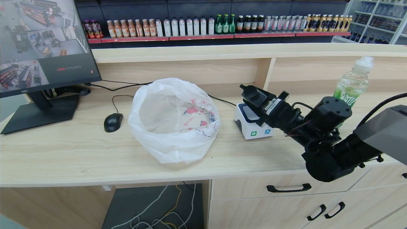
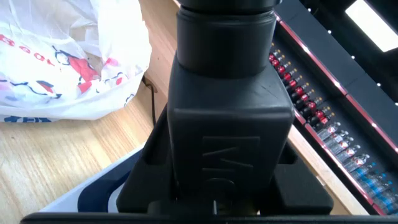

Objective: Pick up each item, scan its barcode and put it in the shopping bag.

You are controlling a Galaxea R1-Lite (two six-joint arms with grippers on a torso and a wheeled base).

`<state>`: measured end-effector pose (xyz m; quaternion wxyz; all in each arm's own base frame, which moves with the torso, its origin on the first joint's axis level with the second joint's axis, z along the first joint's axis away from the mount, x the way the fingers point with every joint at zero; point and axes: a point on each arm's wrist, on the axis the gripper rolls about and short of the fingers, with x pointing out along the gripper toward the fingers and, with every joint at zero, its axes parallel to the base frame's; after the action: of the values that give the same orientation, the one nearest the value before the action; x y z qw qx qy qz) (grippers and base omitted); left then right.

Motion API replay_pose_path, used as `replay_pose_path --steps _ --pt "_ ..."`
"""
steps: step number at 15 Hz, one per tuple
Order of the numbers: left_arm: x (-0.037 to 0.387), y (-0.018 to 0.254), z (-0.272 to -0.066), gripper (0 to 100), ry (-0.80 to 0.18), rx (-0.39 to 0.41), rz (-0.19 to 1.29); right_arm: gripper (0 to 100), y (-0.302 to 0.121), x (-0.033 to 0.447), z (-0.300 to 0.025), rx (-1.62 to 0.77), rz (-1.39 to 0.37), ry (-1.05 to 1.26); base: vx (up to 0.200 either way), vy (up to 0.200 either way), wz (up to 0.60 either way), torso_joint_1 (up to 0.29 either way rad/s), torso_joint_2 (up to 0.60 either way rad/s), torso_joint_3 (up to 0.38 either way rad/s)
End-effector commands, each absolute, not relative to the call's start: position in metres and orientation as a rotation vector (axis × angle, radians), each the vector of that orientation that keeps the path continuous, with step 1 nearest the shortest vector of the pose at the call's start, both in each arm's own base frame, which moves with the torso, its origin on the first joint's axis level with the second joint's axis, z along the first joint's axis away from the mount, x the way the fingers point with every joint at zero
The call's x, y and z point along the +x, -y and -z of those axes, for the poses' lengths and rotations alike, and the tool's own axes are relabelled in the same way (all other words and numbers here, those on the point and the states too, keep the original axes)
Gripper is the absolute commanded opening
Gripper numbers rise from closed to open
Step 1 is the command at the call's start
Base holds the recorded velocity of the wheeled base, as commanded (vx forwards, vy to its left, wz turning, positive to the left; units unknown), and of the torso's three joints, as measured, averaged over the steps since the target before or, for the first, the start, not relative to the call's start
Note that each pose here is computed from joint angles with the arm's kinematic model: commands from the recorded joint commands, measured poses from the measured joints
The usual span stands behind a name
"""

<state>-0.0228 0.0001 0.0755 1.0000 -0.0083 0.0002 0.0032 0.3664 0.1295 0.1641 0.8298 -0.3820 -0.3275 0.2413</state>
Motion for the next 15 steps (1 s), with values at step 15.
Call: replay_pose_path --steps 15 --pt "-0.023 0.000 -0.075 100 0.000 -0.017 -0.008 0 -0.146 0.313 -0.222 -0.467 -0.435 0.691 0.000 0.000 0.00 0.000 0.00 0.000"
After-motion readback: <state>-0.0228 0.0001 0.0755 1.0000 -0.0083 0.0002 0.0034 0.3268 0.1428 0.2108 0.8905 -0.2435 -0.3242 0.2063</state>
